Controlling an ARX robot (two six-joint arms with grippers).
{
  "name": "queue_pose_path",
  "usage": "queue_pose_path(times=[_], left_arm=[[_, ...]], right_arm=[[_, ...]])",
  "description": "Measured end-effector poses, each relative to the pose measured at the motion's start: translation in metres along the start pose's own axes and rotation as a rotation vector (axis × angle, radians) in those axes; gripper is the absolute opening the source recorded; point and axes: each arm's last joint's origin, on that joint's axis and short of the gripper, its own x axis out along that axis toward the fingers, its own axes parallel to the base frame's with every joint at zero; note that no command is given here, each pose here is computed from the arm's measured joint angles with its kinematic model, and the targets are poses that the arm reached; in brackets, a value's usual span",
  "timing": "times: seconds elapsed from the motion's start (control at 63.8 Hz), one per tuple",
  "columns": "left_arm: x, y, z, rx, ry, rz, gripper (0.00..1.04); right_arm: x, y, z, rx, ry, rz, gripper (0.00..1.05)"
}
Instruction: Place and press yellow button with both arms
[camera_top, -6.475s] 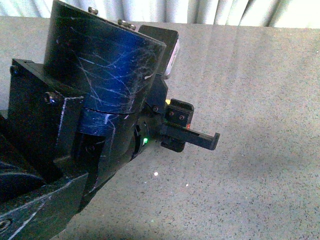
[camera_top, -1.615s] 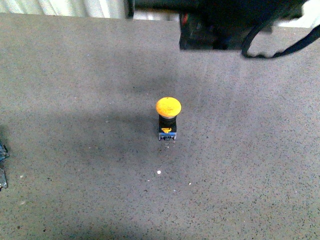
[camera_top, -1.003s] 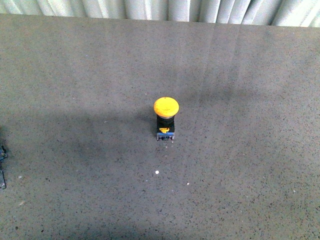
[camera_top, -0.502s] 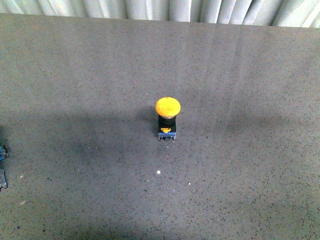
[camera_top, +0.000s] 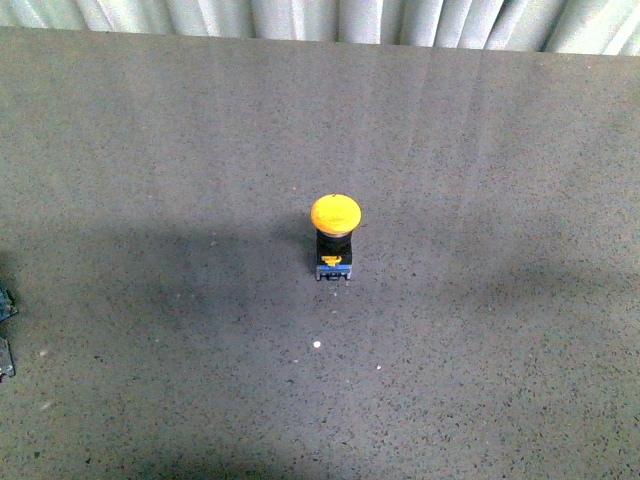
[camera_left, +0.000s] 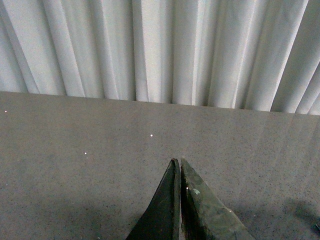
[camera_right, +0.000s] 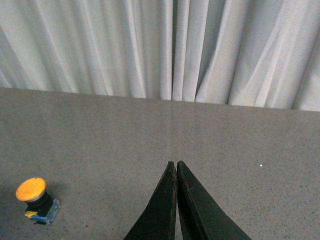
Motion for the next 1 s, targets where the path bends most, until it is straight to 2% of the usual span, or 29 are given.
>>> queue_pose_path(times=[1.003], left_arm=[[0.0, 0.0, 0.0, 0.0, 0.0, 0.0, 0.01]], right_arm=[[-0.037, 0.0, 0.0, 0.0, -0.003, -0.002, 0.01]])
